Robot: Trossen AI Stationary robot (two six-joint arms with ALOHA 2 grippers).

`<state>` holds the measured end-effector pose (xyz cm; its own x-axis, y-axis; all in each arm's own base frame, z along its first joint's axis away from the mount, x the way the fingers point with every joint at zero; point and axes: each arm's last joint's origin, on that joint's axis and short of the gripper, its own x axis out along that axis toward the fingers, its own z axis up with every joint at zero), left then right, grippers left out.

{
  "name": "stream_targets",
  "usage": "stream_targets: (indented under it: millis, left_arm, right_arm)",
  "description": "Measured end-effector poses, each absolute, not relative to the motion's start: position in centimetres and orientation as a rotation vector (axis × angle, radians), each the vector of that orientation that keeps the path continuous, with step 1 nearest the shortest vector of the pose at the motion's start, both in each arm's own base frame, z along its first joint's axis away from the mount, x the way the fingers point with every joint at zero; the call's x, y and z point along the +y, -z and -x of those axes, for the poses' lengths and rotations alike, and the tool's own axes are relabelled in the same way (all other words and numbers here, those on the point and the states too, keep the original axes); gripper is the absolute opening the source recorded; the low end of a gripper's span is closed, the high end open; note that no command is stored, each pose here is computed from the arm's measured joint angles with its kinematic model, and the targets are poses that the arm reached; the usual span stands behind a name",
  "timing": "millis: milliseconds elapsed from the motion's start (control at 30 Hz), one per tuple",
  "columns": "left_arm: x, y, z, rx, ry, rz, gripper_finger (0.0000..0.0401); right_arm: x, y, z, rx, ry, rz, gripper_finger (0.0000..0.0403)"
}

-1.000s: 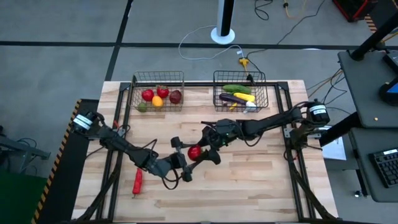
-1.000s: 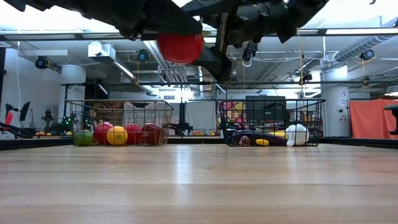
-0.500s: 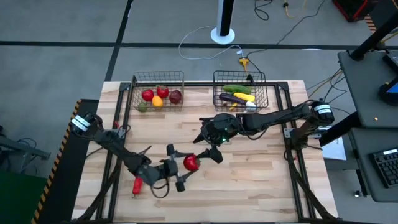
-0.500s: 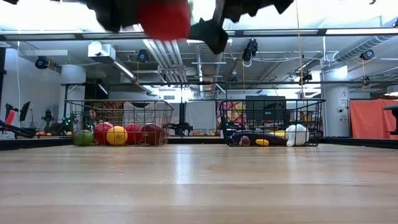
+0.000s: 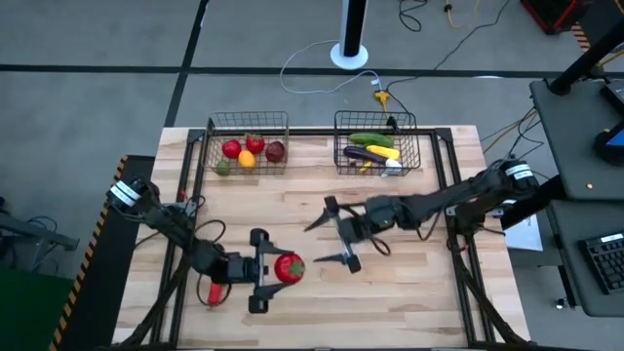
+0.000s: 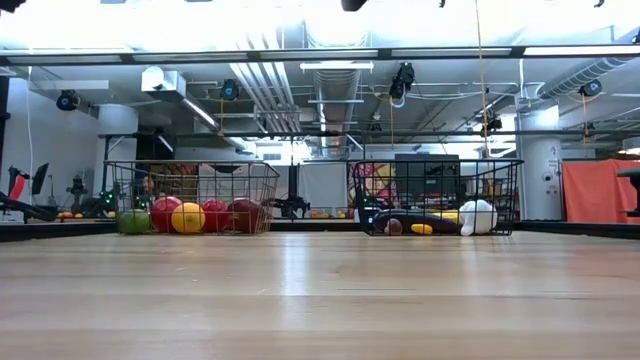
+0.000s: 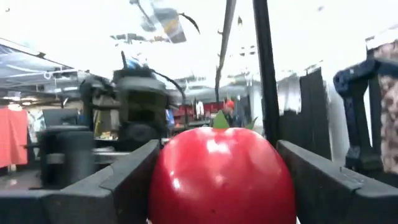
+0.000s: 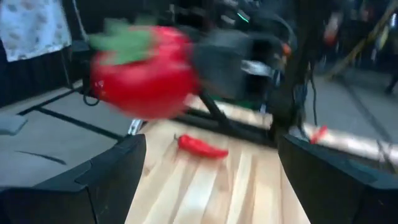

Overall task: Sort produce into baskets
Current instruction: Put the tomato into the left wire basket

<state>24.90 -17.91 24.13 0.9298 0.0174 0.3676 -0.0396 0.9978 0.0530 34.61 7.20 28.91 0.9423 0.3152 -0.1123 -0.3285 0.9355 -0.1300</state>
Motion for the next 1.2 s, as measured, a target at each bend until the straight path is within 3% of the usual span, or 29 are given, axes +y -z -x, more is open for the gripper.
stream_targets:
  millis: [200,400,567,767,1200]
  left_arm:
    - [-17.4,-23.9,-23.7,-0.48,0.1,-0.015,0.0283]
    - [-17.5,-24.9,-24.2,-0.504,0.075,0.039,0.0283]
    - [-17.4,-26.1,-24.6,-0.503,-0.045,0.115,0.0283]
    - [-17.1,-27.2,-25.1,-0.507,-0.138,0.224,0.0283]
    - [-16.7,-27.4,-25.4,-0.519,-0.145,0.289,0.0284]
  right_arm:
    - [9.3,-27.4,-33.7,-0.086,-0.278,0.297,0.0357]
    - [11.7,-27.1,-33.5,-0.145,-0.185,0.531,0.0357]
    - [14.0,-28.3,-33.3,-0.169,-0.041,0.847,0.0354]
    - [14.9,-29.5,-34.6,-0.162,0.059,1.076,0.0339]
    - [15.5,-30.6,-36.3,-0.173,0.106,1.185,0.0325]
